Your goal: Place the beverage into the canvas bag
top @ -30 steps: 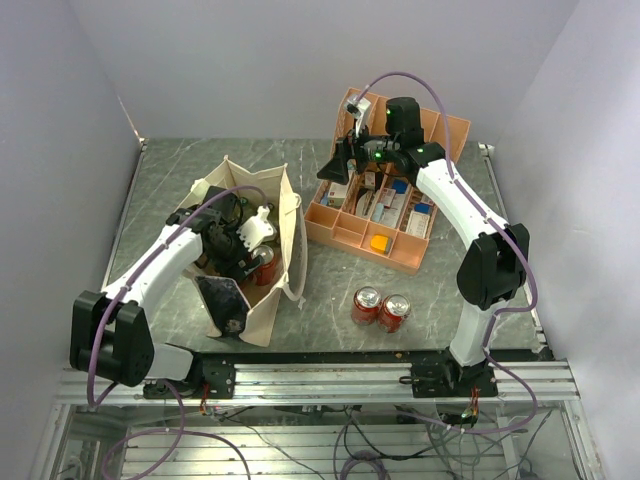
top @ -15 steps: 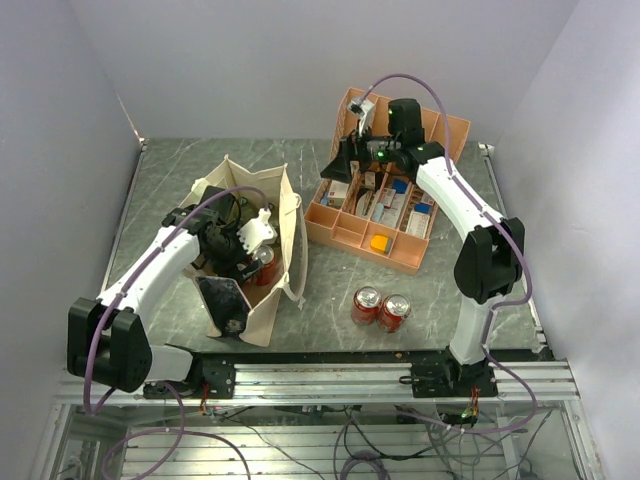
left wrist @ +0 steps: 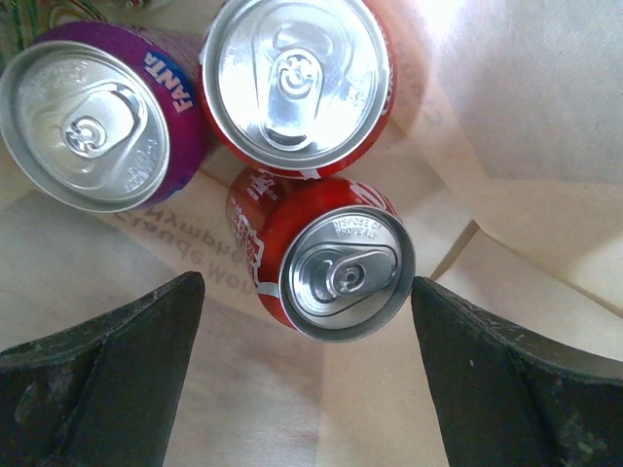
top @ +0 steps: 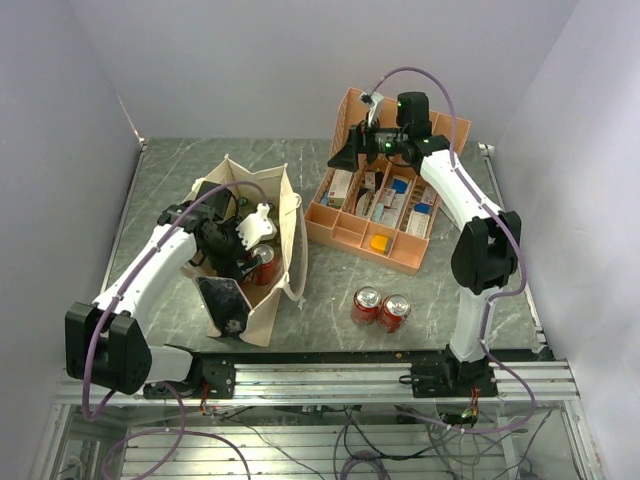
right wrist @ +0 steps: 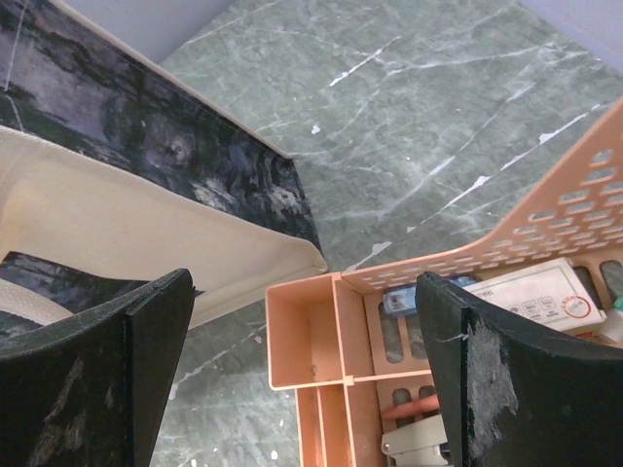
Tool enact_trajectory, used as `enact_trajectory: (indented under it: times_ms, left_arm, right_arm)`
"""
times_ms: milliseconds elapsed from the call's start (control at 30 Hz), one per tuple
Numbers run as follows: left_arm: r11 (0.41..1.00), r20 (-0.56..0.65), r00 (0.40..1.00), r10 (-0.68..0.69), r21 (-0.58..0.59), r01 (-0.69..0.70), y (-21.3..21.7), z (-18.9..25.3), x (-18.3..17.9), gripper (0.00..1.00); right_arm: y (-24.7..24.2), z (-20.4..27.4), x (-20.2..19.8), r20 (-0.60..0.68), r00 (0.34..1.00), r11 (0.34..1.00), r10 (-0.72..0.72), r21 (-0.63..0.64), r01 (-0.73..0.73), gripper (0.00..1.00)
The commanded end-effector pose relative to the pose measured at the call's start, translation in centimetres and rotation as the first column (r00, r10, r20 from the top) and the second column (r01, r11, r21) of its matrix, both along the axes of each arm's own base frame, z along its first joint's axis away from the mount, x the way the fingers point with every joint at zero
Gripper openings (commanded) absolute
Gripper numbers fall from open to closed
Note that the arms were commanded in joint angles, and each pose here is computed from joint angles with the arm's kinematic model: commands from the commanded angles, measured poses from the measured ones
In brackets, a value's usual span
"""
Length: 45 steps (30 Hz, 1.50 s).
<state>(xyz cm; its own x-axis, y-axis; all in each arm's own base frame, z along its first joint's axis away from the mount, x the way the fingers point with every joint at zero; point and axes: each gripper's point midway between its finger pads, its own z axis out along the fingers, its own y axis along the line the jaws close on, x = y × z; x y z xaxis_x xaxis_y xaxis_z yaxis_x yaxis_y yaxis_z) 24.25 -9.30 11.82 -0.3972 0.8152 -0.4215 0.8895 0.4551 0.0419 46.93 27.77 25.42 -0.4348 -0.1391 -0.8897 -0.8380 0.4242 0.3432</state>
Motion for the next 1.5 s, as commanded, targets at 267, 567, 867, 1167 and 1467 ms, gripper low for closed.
enact_trajectory:
  times_ms: [267,567,867,1167,1467]
  left_arm:
    - [0.991,-0.006,0.999,0.035,-0.131,-0.036,-1.4,2.3,2.5,0.96]
    - [0.990,-0.013,0.999,0.040,-0.137,-0.041,-1.1,2.8,3.2,0.95]
    - [0.987,-0.004,0.999,0.048,-0.154,-0.048,-0.9,4.6,3.4,0.95]
    - [0.978,0.011,0.985,-0.174,-0.111,0.174,-0.1,5.3,-0.7,0.97]
    - [0.901,0.033,0.903,-0.428,-0.059,0.429,0.8,3.4,-4.2,0.97]
  right_arm:
    - [-1.7,-0.7,2.4,-0.042,0.999,0.999,-0.025,0.025,0.026,0.96]
    - [-1.6,-0.8,3.4,-0.044,0.999,0.999,-0.029,0.035,0.031,0.96]
    - [-1.6,-0.7,4.1,-0.055,0.998,0.998,-0.027,0.046,0.029,0.96]
    - [-2.0,-0.4,4.1,-0.054,0.998,0.998,-0.030,0.046,0.032,0.96]
    - [-2.5,-0.8,3.4,-0.053,0.998,0.999,-0.036,0.031,0.037,0.95]
